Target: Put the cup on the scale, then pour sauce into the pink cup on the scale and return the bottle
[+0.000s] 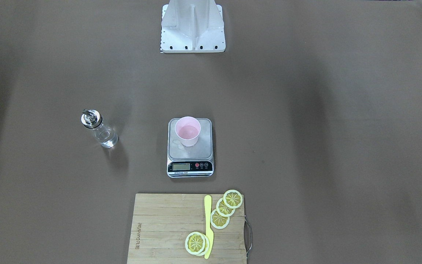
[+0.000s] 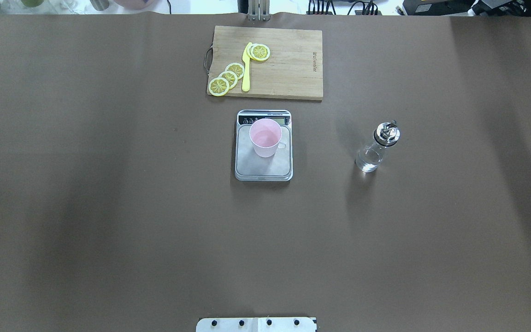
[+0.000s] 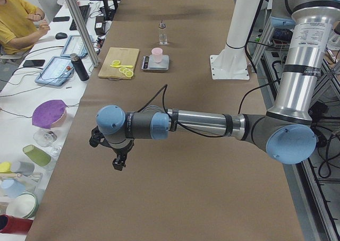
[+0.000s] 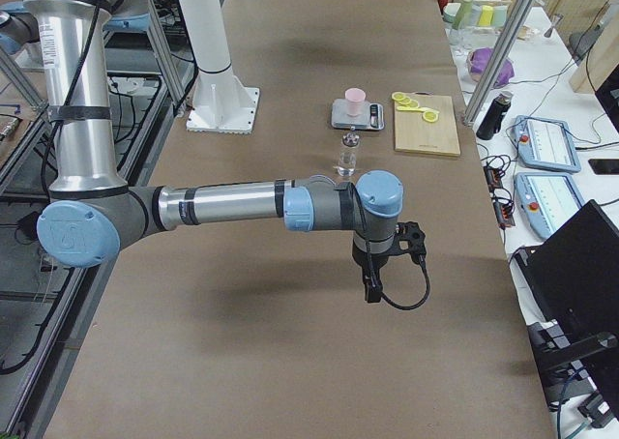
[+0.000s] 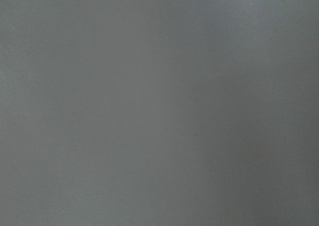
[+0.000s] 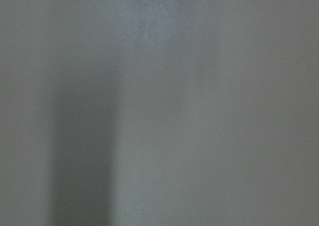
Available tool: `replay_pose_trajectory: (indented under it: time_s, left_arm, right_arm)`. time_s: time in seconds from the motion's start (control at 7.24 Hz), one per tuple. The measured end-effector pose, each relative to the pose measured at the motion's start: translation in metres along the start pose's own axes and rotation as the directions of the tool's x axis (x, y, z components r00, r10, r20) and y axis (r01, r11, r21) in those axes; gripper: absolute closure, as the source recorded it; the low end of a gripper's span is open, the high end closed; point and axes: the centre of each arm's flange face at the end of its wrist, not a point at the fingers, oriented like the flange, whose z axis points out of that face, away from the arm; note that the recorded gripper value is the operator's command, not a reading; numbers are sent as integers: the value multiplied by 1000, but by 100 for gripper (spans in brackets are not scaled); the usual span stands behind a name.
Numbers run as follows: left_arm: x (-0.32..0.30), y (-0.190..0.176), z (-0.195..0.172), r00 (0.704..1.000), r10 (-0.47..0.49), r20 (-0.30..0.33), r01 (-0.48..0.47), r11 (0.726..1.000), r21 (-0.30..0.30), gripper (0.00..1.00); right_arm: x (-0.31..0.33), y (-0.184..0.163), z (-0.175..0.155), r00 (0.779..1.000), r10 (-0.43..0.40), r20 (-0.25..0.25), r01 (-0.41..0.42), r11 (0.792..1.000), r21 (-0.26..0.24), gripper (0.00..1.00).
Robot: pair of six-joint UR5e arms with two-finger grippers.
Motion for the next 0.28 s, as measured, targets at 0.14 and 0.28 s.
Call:
replay_pose_trajectory:
  time_s: [0.14,0.28]
  left_arm:
    - [-2,0,1,1000,-3,14,4,1000,-4,0]
    - [-4,2,1,1000,-8,30,9,1000,-10,0]
  right_arm:
    - [0,1,0,1000,-1,1,1,1000,1,0]
    - [-1,1,0,1000,-2,2,2,1000,1,0]
